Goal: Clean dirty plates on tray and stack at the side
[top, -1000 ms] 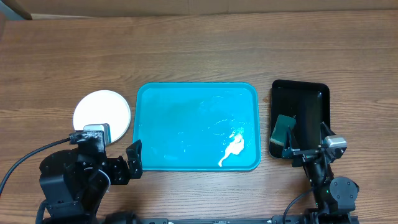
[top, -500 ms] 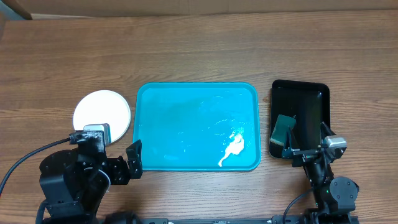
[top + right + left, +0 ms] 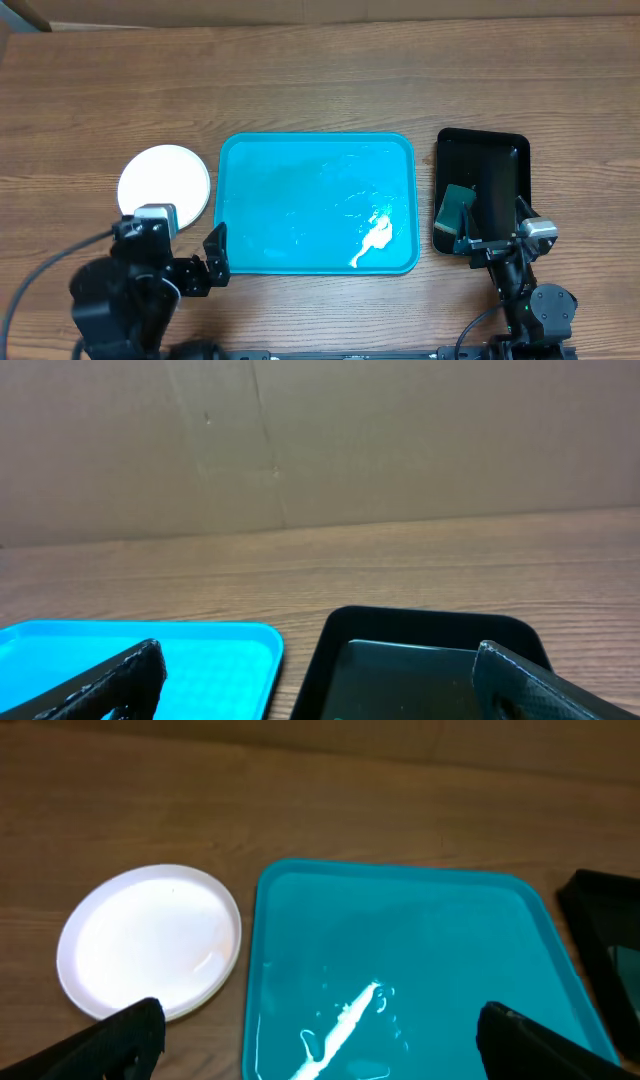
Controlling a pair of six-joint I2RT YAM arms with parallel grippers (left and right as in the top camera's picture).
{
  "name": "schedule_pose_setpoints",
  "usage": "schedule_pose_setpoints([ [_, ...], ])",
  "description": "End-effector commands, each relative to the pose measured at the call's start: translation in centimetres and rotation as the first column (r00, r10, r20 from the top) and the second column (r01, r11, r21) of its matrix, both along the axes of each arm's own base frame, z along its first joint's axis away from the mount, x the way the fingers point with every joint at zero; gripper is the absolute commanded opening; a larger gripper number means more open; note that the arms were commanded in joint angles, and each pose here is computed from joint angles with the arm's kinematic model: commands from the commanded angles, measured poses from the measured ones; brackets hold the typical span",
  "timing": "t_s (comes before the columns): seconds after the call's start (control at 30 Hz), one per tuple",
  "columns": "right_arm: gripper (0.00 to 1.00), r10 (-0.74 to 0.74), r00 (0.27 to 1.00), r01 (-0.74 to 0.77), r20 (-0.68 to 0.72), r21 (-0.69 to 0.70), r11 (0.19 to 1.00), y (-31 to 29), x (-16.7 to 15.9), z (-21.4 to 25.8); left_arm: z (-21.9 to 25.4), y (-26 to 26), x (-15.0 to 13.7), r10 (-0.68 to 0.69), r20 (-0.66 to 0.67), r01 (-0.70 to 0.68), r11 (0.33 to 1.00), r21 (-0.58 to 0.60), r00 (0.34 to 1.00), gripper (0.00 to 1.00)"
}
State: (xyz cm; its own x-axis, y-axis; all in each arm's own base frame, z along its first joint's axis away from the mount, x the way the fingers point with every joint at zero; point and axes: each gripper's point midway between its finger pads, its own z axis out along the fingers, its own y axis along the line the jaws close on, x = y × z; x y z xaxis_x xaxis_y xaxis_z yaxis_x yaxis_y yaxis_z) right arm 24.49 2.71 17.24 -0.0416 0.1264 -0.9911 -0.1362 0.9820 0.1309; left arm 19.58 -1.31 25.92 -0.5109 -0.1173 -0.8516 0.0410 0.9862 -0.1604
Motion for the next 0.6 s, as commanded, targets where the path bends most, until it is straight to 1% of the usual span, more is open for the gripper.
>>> schedule_pose_setpoints([
  [0.0, 1.0, 0.008, 1.0, -0.008, 0.008, -0.003, 1.0, 0.1, 0.0, -0.1, -2.6, -0.3, 0.1, -0.025, 0.042, 0.024, 1.0, 0.013, 0.999, 1.0],
  [0.13, 1.0, 0.008, 1.0, -0.008, 0.008, -0.003, 1.0, 0.1, 0.0, -0.1, -5.5, -0.7, 0.9, -0.046, 0.136, 0.046, 0.999, 0.009, 0.99, 1.0],
  [0.3, 1.0, 0.008, 1.0, -0.008, 0.008, -0.003, 1.0, 0.1, 0.0, -0.1, -8.3, -0.7, 2.1, 0.001, 0.238, 0.02, 0.996, -0.087, 0.971, 1.0],
  [0.37, 1.0, 0.008, 1.0, -0.008, 0.008, -0.003, 1.0, 0.1, 0.0, -0.1, -8.6, -0.7, 2.6, 0.008, 0.299, 0.024, 0.994, -0.104, 0.954, 1.0],
  [0.47, 1.0, 0.008, 1.0, -0.008, 0.008, -0.003, 1.0, 0.1, 0.0, -0.1, -8.3, -0.9, 3.7, -0.007, 0.384, 0.043, 0.995, -0.087, 0.923, 1.0],
  [0.57, 1.0, 0.008, 1.0, -0.008, 0.008, -0.003, 1.0, 0.1, 0.0, -0.1, -7.5, -0.6, 4.3, 0.01, 0.462, 0.026, 0.997, -0.07, 0.887, 1.0],
])
